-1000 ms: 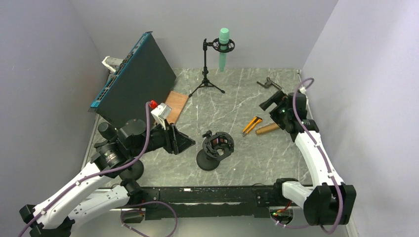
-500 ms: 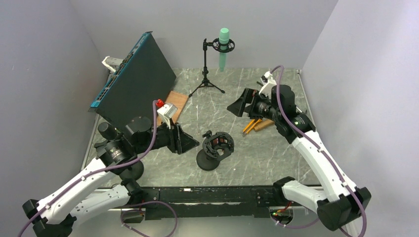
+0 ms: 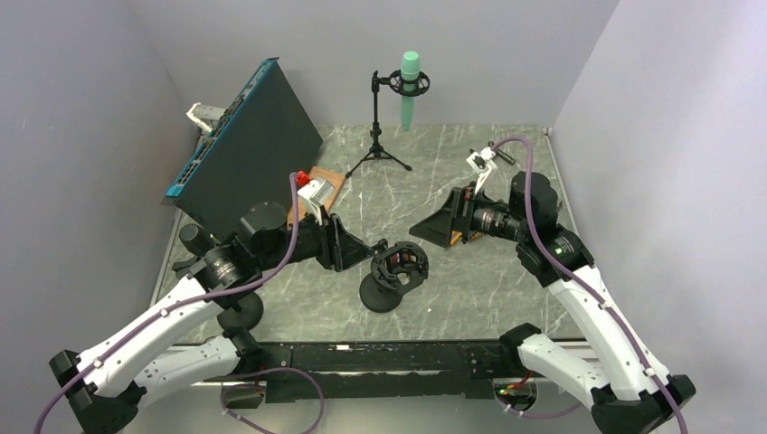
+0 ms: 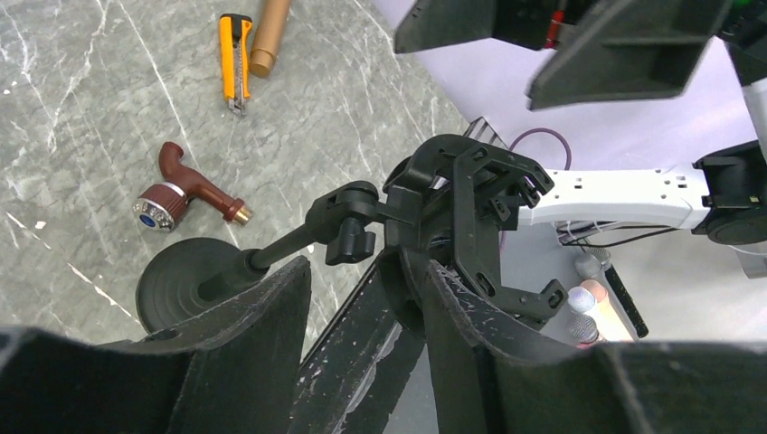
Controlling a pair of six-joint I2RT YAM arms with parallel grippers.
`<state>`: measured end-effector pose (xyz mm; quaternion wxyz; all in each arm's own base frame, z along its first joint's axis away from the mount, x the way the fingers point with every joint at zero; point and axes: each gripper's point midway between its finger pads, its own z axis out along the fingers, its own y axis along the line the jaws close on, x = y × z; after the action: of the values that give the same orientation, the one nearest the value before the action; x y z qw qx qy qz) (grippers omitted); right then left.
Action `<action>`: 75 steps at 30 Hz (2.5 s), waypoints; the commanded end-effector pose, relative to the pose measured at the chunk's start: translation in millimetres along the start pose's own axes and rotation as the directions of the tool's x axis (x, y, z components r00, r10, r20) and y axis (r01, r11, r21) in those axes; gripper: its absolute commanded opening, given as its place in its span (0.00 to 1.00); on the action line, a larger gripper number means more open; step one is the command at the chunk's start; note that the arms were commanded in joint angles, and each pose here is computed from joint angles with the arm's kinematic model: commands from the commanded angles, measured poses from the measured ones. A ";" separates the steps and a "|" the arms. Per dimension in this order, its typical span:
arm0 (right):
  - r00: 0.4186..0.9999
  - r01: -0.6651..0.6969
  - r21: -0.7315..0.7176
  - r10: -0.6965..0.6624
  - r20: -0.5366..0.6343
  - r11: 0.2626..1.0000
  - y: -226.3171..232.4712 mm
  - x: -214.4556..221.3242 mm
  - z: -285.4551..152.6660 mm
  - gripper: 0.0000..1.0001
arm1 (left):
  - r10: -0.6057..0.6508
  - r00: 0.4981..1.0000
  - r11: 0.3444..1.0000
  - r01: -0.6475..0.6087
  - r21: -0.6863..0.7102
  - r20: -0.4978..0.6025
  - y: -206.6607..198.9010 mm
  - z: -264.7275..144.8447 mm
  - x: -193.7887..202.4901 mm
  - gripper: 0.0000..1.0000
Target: Remove the microphone from the stand
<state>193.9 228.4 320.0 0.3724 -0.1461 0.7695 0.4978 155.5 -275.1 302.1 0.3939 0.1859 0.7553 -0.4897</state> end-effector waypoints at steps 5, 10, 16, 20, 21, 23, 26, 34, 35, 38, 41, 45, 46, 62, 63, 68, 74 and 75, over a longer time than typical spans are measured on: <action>0.997 0.049 -0.086 -0.055 -0.060 0.995 18.2 27.9 -17.0 1.00 | 0.029 0.999 0.999 -0.030 0.034 0.041 -12.7 4.8 -19.5 0.50; 0.995 0.034 -0.111 -0.044 -0.085 0.993 17.5 40.4 -16.5 1.00 | 0.030 0.999 0.999 -0.031 0.041 0.033 -13.4 8.3 -19.7 0.50; 0.995 0.020 -0.117 -0.031 -0.097 0.993 19.9 49.0 -17.9 1.00 | 0.021 0.999 0.998 -0.023 0.061 0.028 -15.4 13.4 -19.5 0.50; 0.993 -0.007 -0.127 -0.007 -0.114 0.992 23.2 58.0 -17.6 1.00 | 0.015 0.999 0.998 -0.017 0.066 0.031 -15.6 14.0 -19.0 0.50; 0.993 -0.015 -0.134 -0.001 -0.119 0.991 24.5 61.3 -16.7 1.00 | 0.013 0.999 0.997 -0.016 0.070 0.035 -16.4 13.9 -19.5 0.50; 0.992 -0.024 -0.151 0.005 -0.124 0.988 28.6 66.3 -16.0 1.00 | 0.012 0.999 0.997 -0.015 0.080 0.039 -18.1 13.5 -19.7 0.50; 0.991 -0.024 -0.165 0.002 -0.135 0.986 33.1 71.0 -14.9 1.00 | 0.008 0.999 0.996 -0.012 0.094 0.038 -20.1 13.4 -18.9 0.50; 0.989 -0.026 -0.125 0.007 -0.150 0.992 26.0 75.8 -4.2 0.89 | -0.013 1.000 0.990 0.011 0.139 0.015 -25.4 16.5 -12.6 0.48; 0.988 -0.012 -0.095 -0.003 -0.154 0.995 20.5 75.6 -3.3 0.84 | -0.017 1.000 0.990 0.015 0.142 0.014 -25.6 16.0 -11.6 0.48; 0.987 0.042 -0.020 -0.044 -0.155 0.999 7.6 71.2 -2.4 0.72 | -0.034 0.999 0.987 0.031 0.159 0.015 -27.0 13.9 -8.2 0.48; 0.980 0.091 -0.017 -0.093 -0.176 0.996 3.9 69.1 1.1 0.68 | -0.053 0.999 0.981 0.049 0.185 0.013 -30.2 11.9 -5.0 0.48; 0.965 0.155 -0.042 -0.160 -0.210 0.987 1.9 65.5 9.7 0.54 | -0.071 0.997 0.973 0.067 0.221 0.011 -37.0 7.3 -2.6 0.47; 0.961 0.167 -0.052 -0.174 -0.215 0.985 1.9 63.9 12.6 0.52 | -0.072 0.997 0.972 0.067 0.225 0.013 -37.8 5.6 -2.5 0.47; 0.961 0.164 -0.073 -0.176 -0.214 0.984 6.1 57.7 19.3 0.66 | -0.043 0.999 0.996 0.042 0.076 0.011 -14.3 -5.4 3.1 0.48; 0.962 0.164 -0.071 -0.175 -0.208 0.984 7.6 56.4 17.8 0.68 | -0.040 0.999 0.996 0.040 0.079 0.008 -14.6 -4.8 3.4 0.48; 0.967 0.168 -0.058 -0.176 -0.184 0.984 13.4 50.2 10.2 0.82 | -0.032 0.999 0.994 0.028 0.103 0.034 -20.7 -4.9 -4.4 0.52; 0.971 0.173 -0.041 -0.178 -0.158 0.984 15.5 45.3 5.1 0.96 | -0.021 0.999 0.994 0.019 0.111 0.025 -27.9 6.4 -18.6 0.59; 0.972 0.175 -0.035 -0.179 -0.156 0.984 15.0 45.0 4.1 0.99 | -0.022 1.000 0.994 0.020 0.104 0.020 -26.8 8.9 -19.2 0.59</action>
<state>156.7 249.3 275.7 0.3251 -0.2620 0.7851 0.4574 147.5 -283.9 303.0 0.3660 0.1800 0.7483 -0.5231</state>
